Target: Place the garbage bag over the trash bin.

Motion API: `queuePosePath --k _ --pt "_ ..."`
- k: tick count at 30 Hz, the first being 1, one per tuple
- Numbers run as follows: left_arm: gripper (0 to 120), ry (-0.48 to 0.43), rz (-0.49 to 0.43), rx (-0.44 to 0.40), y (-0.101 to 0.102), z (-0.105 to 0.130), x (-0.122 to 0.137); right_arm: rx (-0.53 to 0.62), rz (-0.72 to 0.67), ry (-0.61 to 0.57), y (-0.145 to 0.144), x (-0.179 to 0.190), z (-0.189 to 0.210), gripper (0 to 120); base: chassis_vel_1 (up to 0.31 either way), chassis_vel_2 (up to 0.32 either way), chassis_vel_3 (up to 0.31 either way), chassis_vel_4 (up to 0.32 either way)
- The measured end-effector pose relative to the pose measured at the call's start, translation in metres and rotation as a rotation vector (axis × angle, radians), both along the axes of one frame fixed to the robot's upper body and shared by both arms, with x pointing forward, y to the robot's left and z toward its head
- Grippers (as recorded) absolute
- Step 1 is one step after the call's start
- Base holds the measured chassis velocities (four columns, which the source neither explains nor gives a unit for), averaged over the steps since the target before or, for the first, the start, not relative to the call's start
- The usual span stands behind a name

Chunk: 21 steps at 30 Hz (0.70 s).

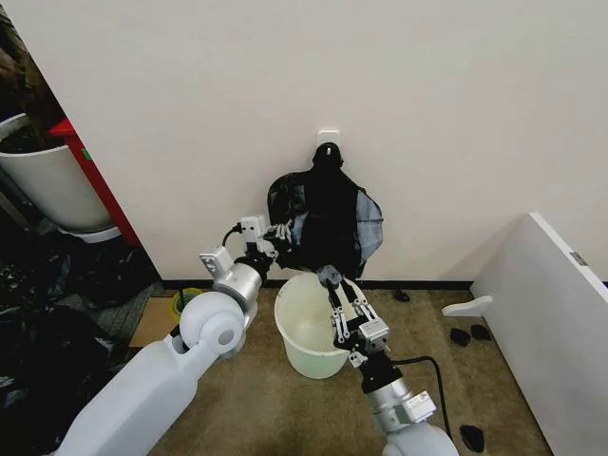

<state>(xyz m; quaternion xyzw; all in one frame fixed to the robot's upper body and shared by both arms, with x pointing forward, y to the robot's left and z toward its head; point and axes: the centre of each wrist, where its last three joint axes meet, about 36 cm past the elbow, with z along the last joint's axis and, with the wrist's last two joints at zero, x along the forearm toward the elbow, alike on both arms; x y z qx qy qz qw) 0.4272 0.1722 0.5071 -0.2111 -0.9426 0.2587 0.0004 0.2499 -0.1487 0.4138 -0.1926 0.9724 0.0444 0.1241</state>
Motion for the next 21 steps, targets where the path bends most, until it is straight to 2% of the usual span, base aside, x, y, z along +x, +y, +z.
queuePosePath --k 2,3,6,8,14,17,21 --pt "0 0.0 0.004 -0.032 0.001 -0.001 0.0 0.051 -0.004 0.04 -0.007 -0.014 0.013 46 0.0 0.0 0.0 0.0" --pt "0 0.0 0.004 -0.032 0.001 -0.001 0.0 0.051 -0.004 0.04 -0.007 -0.014 0.013 46 0.0 0.0 0.0 0.0" --pt "0 0.003 0.01 -0.055 0.003 -0.003 0.001 0.171 -0.007 0.077 -0.02 -0.019 0.036 61 0.0 0.0 0.0 0.0" --pt "0 0.003 0.011 -0.059 0.003 -0.004 0.002 0.196 -0.005 0.083 -0.023 -0.016 0.039 65 0.0 0.0 0.0 0.0" --pt "0 0.014 0.014 -0.072 0.006 -0.007 0.0 0.34 0.063 0.166 -0.041 0.031 0.037 88 0.0 0.0 0.0 0.0" --pt "0 0.014 0.013 -0.07 0.008 -0.007 0.0 0.344 0.109 0.214 -0.048 0.051 0.023 97 0.0 0.0 0.0 0.0" --pt "0 0.014 0.013 -0.07 0.008 -0.007 0.0 0.318 0.125 0.254 -0.052 0.071 0.005 100 0.0 0.0 0.0 0.0"
